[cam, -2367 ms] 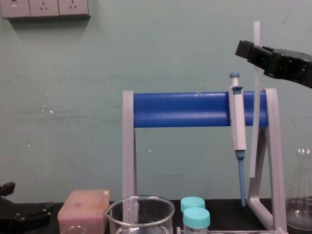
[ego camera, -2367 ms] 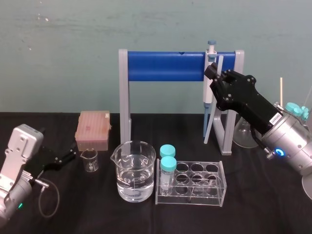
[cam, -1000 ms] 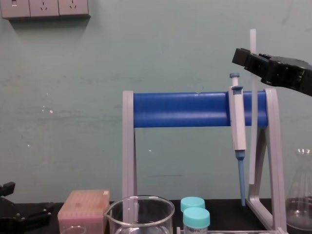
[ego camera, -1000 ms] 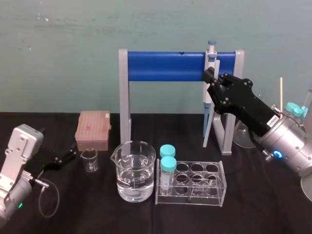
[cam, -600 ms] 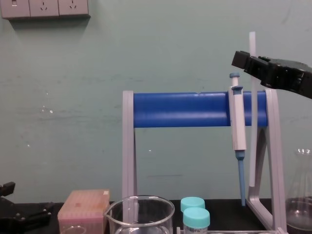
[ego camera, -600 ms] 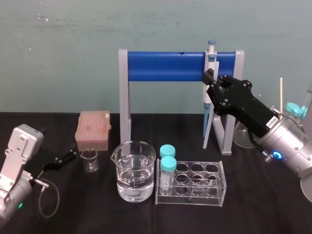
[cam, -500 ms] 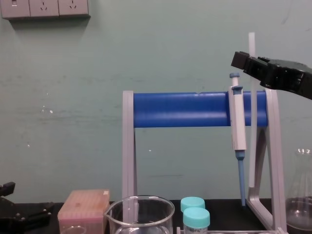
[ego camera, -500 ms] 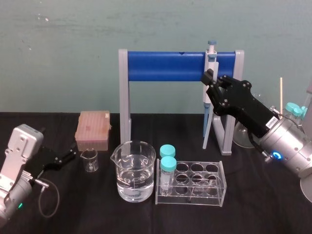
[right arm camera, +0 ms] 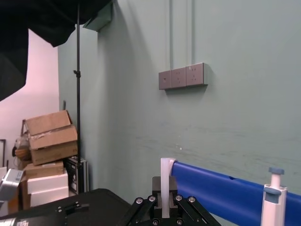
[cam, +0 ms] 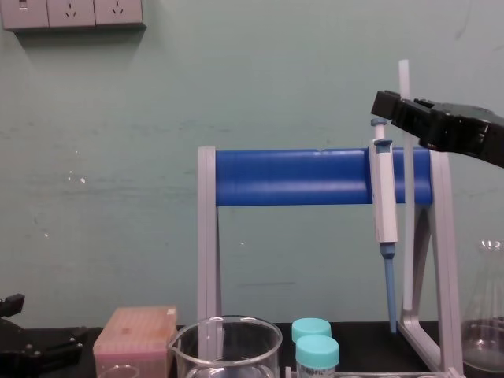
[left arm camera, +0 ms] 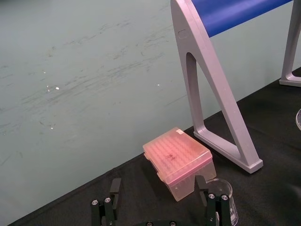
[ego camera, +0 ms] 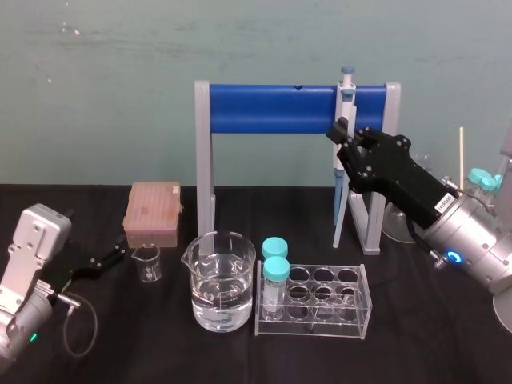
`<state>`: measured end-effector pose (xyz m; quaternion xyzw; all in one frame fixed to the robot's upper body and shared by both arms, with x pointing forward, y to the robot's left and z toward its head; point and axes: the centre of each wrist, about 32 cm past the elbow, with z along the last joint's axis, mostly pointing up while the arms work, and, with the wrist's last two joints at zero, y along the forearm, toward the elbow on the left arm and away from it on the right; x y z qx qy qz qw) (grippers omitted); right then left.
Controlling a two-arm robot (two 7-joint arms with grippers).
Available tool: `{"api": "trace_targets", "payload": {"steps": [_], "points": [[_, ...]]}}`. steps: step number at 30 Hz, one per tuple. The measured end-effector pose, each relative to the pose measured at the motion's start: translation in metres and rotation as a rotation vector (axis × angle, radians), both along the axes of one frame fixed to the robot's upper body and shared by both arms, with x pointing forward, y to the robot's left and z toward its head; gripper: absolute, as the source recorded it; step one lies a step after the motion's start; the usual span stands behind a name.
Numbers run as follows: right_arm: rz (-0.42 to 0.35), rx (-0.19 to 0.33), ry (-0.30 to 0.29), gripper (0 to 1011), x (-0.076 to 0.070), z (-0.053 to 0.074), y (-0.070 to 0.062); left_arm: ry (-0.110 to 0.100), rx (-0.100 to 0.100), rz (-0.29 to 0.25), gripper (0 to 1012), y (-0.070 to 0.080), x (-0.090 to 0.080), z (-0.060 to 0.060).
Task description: Pick up the stirring rod with one hand, then place it down.
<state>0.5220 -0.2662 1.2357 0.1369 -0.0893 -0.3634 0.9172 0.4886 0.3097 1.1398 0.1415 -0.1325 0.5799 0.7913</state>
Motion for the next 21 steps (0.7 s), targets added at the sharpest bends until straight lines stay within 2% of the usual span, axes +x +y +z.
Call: {"api": "trace_targets", "payload": {"steps": [7, 14, 21], "points": [[0.058, -0.013, 0.026, 69, 0.001, -0.005, -0.007, 0.000, 0.000, 0.000, 1000, 0.000, 0.000, 0.000], [0.113, -0.048, 0.054, 69, 0.002, -0.023, -0.019, 0.000, 0.000, 0.000, 1000, 0.000, 0.000, 0.000], [0.156, -0.010, 0.061, 69, 0.005, -0.042, -0.018, 0.000, 0.000, 0.000, 1000, 0.000, 0.000, 0.000]]}}
